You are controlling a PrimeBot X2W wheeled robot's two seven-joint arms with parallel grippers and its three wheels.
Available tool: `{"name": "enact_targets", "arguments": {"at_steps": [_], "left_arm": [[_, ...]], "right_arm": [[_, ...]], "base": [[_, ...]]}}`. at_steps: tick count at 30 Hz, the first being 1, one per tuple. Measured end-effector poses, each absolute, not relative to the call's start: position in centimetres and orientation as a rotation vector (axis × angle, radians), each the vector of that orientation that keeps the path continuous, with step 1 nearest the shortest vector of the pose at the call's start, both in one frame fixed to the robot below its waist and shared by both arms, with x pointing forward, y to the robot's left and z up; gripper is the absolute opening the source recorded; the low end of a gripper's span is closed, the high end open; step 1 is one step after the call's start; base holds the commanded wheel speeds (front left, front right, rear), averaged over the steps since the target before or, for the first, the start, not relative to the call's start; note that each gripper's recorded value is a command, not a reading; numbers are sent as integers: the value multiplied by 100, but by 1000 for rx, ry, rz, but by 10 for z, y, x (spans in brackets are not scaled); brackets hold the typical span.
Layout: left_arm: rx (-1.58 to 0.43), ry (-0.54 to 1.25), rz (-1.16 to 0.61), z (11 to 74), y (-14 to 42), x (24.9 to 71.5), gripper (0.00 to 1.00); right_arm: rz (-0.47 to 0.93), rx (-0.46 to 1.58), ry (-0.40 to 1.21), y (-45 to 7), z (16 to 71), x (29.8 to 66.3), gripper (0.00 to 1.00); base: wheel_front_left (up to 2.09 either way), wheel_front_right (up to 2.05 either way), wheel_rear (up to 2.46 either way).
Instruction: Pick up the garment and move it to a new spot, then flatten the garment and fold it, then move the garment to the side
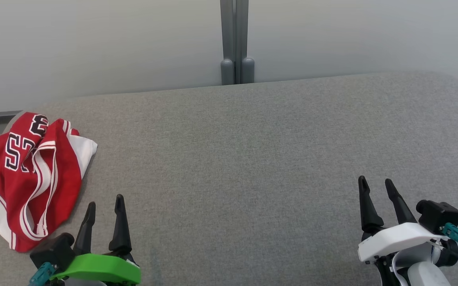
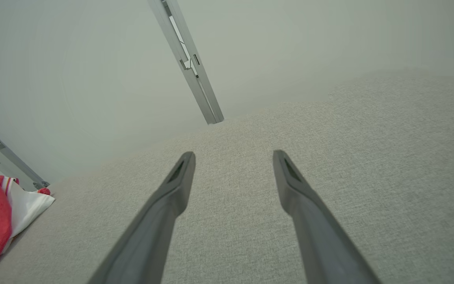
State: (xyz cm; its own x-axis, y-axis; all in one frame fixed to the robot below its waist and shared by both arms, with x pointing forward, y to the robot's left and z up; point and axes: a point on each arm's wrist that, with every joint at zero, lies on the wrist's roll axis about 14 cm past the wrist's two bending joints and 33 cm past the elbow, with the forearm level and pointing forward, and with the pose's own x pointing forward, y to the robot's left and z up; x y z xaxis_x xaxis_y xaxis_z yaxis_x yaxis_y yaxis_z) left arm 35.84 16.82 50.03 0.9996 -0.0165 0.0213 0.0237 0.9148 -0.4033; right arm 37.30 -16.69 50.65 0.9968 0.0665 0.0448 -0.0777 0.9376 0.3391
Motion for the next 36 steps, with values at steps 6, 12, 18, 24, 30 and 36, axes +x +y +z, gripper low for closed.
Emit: {"name": "enact_targets", "arguments": {"at_steps": [6, 12, 18, 24, 30, 36], "left_arm": [[-399, -35, -21, 502, 168, 357, 100], [-357, -41, -27, 502, 167, 356, 100], [-319, -50, -35, 502, 166, 355, 100], [-285, -63, -41, 505, 165, 354, 100], [-260, -71, -42, 505, 166, 353, 100], [-239, -80, -48, 506, 164, 352, 100]], "right_arm": [[83, 297, -43, -165, 508, 373, 100], [98, 246, -52, -162, 509, 373, 100], [111, 207, -59, -159, 510, 373, 100], [123, 164, -69, -156, 511, 373, 100], [136, 130, -75, -153, 512, 373, 100], [150, 91, -85, -150, 513, 373, 100]], "base": [[0, 0, 0], [0, 0, 0], [0, 0, 0], [0, 0, 0], [0, 0, 0], [0, 0, 0]]}}
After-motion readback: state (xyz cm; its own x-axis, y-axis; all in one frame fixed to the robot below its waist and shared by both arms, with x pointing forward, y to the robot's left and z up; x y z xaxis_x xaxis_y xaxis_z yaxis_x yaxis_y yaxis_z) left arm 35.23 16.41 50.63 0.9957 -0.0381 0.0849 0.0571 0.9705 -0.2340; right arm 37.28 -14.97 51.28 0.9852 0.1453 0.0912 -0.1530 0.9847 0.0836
